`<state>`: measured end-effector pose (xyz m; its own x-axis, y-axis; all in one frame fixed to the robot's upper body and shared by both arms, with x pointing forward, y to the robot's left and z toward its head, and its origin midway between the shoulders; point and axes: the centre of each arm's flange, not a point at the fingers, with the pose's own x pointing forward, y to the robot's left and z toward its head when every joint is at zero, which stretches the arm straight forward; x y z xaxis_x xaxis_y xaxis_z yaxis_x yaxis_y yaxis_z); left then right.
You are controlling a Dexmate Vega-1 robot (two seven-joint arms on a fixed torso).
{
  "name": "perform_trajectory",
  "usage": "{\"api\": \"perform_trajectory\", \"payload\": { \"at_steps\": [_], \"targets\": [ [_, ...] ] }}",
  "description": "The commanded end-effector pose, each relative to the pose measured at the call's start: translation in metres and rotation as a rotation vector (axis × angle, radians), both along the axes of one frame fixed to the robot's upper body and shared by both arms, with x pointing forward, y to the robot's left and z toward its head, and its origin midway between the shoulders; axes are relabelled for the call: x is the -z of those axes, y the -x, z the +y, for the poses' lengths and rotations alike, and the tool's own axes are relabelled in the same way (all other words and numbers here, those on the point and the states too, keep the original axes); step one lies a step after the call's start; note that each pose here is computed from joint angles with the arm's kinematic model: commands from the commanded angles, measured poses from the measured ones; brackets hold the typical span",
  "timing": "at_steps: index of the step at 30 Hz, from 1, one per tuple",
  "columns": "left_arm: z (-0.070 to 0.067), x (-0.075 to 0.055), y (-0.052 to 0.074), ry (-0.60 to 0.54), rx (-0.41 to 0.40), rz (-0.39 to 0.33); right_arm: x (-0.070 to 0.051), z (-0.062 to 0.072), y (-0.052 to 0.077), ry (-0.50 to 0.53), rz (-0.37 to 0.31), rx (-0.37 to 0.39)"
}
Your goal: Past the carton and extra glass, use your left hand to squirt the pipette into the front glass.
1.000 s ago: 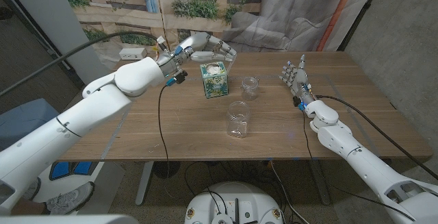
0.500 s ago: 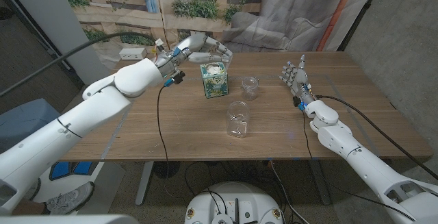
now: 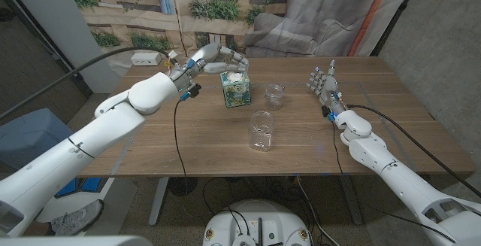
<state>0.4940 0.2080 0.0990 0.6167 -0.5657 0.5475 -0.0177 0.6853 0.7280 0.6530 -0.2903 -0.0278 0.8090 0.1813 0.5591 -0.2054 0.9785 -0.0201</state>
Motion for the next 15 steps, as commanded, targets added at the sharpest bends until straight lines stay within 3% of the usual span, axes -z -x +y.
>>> {"api": "perform_trajectory", "payload": {
  "at_steps": [1, 15],
  "targets": [
    [0.005, 0.016, -0.013, 0.049, -0.013, 0.040, 0.000, 0.000, 0.000, 0.000, 0.000, 0.000],
    [0.004, 0.033, -0.024, 0.087, -0.003, 0.080, 0.000, 0.000, 0.000, 0.000, 0.000, 0.000]
  ]
}}
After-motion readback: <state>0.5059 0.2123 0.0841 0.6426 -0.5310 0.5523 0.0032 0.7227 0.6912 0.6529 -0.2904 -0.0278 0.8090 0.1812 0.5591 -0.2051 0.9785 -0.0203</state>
